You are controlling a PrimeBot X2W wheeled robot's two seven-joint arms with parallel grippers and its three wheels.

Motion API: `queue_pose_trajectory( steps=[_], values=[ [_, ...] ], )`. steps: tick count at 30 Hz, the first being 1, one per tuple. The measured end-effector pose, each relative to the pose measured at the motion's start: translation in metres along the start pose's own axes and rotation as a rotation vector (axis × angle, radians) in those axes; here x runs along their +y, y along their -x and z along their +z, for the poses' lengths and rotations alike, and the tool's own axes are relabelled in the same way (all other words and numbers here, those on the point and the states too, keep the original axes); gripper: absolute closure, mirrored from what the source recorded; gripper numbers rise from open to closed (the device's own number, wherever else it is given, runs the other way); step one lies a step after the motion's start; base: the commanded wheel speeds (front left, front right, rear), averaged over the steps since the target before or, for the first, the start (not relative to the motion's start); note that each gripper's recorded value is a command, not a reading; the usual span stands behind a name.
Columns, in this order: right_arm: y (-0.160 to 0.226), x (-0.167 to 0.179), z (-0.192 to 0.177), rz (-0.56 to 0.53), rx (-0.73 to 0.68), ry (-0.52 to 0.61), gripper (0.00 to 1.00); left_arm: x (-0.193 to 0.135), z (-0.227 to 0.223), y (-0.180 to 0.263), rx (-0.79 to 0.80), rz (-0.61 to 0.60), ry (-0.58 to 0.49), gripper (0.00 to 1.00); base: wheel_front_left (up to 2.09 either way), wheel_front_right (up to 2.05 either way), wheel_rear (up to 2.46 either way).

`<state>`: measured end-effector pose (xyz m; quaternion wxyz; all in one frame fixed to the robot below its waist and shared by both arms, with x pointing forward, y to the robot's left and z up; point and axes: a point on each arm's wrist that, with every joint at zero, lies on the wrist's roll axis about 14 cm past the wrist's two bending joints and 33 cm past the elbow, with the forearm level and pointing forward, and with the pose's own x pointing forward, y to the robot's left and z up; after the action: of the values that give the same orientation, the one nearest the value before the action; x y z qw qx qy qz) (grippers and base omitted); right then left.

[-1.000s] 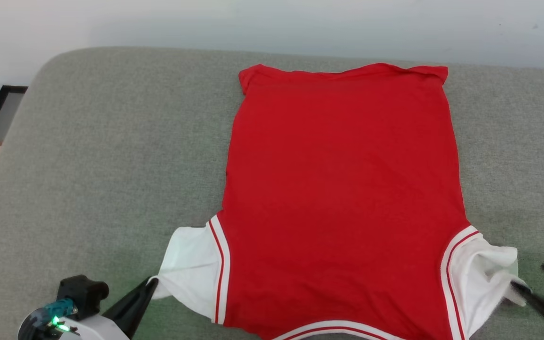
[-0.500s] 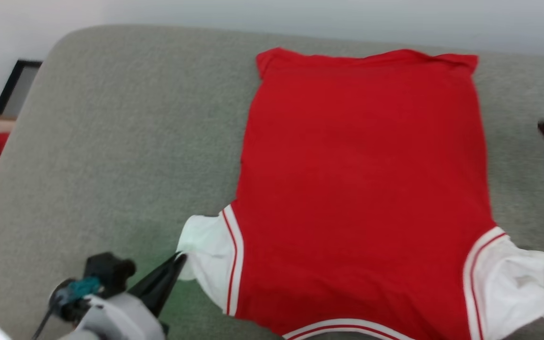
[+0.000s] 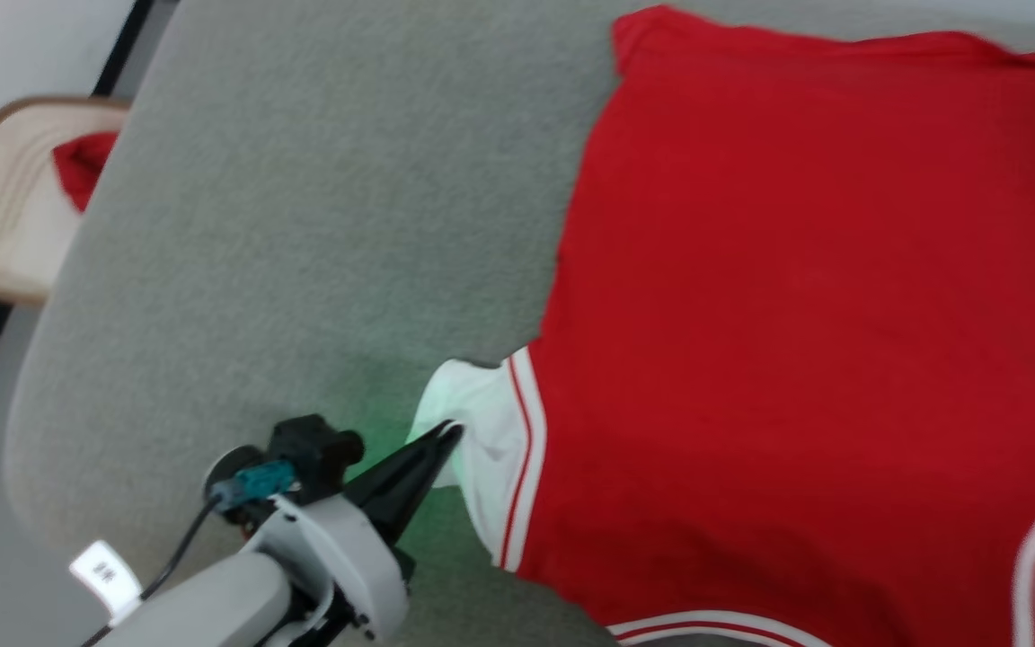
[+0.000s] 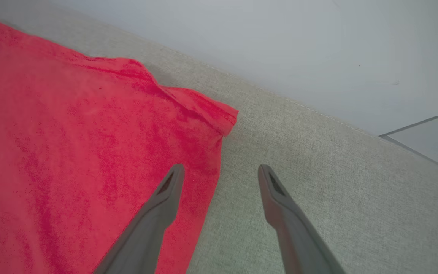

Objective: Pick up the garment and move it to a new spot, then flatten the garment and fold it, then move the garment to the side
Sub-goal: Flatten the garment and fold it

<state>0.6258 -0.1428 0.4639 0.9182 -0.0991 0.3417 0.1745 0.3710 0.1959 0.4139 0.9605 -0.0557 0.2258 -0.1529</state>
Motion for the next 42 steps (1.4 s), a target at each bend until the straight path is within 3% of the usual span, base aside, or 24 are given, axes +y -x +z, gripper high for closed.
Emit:
queue_pose_trajectory(
  steps=[10,17,18,19,20,31,42],
  values=[
    [-0.070,0.016,-0.027,0.027,0.205,-0.051,0.00,0.011,-0.022,0.002,0.044,0.038,0.045,1.00,0.00,0.00,0.00],
    [-0.096,0.021,-0.039,0.031,0.365,-0.108,0.00,0.021,-0.037,0.007,0.077,0.082,0.073,1.00,0.00,0.00,0.00],
    [-0.098,0.022,-0.040,0.028,0.385,-0.105,0.20,0.023,-0.039,0.007,0.080,0.087,0.076,1.00,0.00,0.00,0.00],
    [-0.100,0.023,-0.041,0.029,0.405,-0.109,0.76,0.024,-0.040,0.008,0.083,0.092,0.078,1.00,0.00,0.00,0.00],
    [-0.100,0.024,-0.043,0.029,0.428,-0.105,1.00,0.025,-0.041,0.008,0.085,0.094,0.081,1.00,0.00,0.00,0.00],
    [-0.087,0.020,-0.036,0.002,0.385,-0.109,1.00,0.037,-0.037,0.006,0.076,0.102,0.062,1.00,0.00,0.00,0.00],
    [-0.024,0.019,-0.051,0.047,0.384,-0.006,1.00,0.045,-0.023,0.006,0.053,0.089,0.008,1.00,0.00,0.00,0.00]
  ],
)
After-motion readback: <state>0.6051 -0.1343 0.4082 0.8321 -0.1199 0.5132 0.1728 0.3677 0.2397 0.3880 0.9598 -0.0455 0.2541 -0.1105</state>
